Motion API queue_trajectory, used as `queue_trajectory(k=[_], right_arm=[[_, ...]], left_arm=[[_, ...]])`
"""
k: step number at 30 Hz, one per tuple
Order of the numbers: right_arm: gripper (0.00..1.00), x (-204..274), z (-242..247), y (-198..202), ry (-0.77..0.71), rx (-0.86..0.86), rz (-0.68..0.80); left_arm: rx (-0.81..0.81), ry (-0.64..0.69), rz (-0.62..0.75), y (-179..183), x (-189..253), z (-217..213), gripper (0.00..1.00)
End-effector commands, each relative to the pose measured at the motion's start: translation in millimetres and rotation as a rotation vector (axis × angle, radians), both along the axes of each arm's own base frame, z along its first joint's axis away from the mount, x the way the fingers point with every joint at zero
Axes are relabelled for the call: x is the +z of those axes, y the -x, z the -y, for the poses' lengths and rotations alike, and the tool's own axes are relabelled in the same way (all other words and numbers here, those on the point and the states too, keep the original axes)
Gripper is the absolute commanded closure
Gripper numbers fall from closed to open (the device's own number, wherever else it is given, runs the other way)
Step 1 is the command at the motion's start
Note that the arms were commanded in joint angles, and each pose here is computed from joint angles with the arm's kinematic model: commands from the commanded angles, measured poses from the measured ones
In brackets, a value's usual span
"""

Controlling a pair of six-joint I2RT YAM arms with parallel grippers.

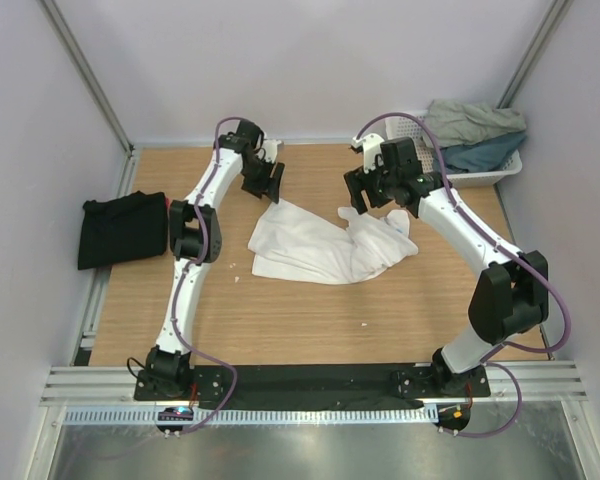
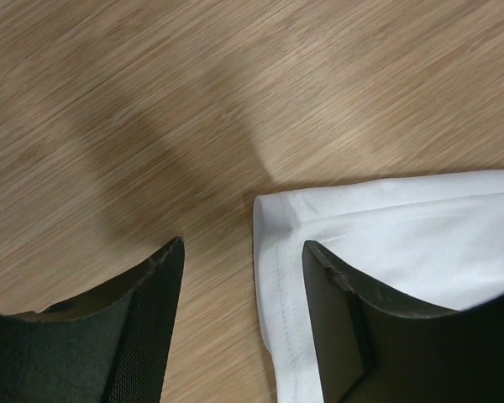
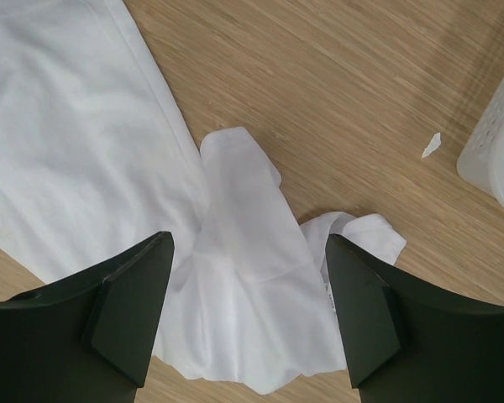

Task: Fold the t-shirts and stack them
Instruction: Flatten the tshirt out

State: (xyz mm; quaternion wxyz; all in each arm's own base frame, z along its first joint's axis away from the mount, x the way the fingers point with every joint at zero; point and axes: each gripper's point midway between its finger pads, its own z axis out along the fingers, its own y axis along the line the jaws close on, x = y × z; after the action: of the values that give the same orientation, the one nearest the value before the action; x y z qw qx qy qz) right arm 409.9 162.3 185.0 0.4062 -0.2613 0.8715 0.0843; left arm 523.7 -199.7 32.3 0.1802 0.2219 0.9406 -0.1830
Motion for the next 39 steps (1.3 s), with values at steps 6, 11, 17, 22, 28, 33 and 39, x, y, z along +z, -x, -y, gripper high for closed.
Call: queue_trajectory(k=[6, 11, 17, 22, 28, 33, 39], right_arm=[[0.20, 15, 4, -6, 0.004, -0.014, 0.071], [0.20, 14, 5, -4, 0.012, -0.014, 0.073], [0.20, 15, 12, 2, 0.027, -0.024, 0.089], [0.20, 14, 27, 6, 0.063, -0.055, 0.108], [0.20, 21, 43, 13, 0.047, -0.094, 0.128], [0.20, 23, 46, 22, 0.034, -0.092, 0.130], [0.20, 34, 47, 31, 0.018, -0.090, 0.147]], left_arm=[[-0.045, 0.045, -0.081, 17, -34, 28, 0.51], [-0.075, 0.047, -0.082, 22, -34, 36, 0.70], [-0.074, 0.015, -0.067, 24, -21, 28, 1.00], [-0.083, 0.065, 0.083, 28, 85, 25, 1.00], [-0.117, 0.079, 0.311, 73, 219, 5, 1.00], [-0.175, 0.065, 0.288, 161, 264, -19, 1.00], [-0.246, 0.035, 0.173, 239, 271, -32, 1.00]])
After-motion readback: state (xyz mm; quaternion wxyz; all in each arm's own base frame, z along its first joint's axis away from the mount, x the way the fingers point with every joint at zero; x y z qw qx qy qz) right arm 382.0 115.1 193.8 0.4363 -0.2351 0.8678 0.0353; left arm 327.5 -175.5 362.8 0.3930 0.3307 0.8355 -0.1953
